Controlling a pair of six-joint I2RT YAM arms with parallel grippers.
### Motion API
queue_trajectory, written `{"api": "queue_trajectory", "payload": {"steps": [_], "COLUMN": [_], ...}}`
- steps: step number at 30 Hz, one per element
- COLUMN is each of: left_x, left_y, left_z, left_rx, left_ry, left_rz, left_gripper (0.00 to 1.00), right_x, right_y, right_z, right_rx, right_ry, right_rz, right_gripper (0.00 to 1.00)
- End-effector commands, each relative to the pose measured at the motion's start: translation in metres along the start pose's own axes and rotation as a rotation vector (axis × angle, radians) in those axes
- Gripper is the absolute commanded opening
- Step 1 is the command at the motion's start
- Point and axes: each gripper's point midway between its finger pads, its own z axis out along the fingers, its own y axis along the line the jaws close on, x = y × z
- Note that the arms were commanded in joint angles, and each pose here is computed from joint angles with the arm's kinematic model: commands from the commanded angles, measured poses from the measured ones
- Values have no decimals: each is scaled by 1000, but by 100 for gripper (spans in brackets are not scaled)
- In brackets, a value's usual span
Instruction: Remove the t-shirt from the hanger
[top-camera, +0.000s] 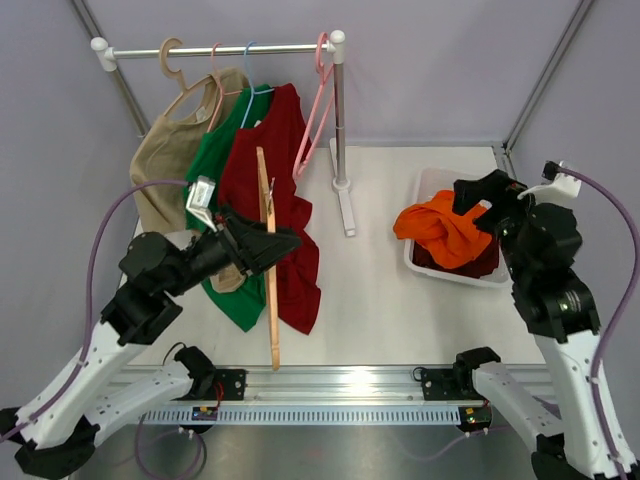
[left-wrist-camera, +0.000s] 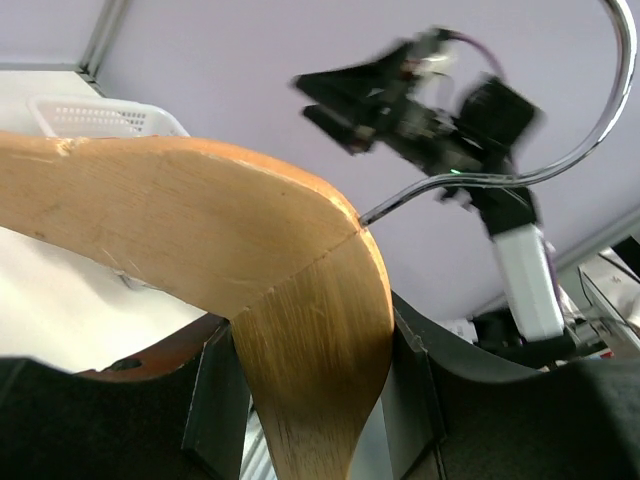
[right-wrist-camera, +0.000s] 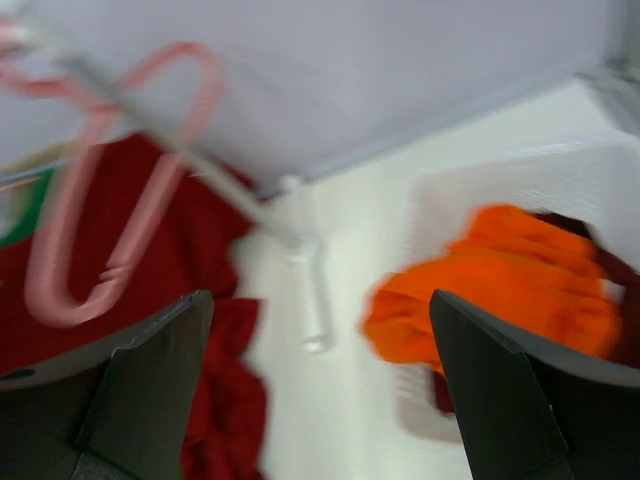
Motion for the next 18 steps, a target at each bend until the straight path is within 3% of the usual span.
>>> {"api": "queue_trajectory", "payload": {"steps": [1,4,6,9,15,18], "left_x": [-49,-70,-77,-95,-110,-110], "left_y": [-15,-8,1,10,8,5], "left_z": [23,38,50,59,66,66], "left_rx": [34,-8,-27,-14,39,62], "left_ry": [-167,-216,-223,-257,-273,-268], "left_rz": [30,42,29,11,23,5], "left_gripper": [0,0,0,0,0,0], "right_x": [36,47,57,70,115,132], "right_y": [96,174,197,242,277,280], "right_z": [-45,-100,-106,-149,-154,-139], "right_rx": [-480,-788,-792,-920,-895,-796], "right_ry": [220,264,255,282,310,297], "right_rz": [10,-7,-82,-140,-236,-279], "right_gripper": [99,99,99,98,98,97]}}
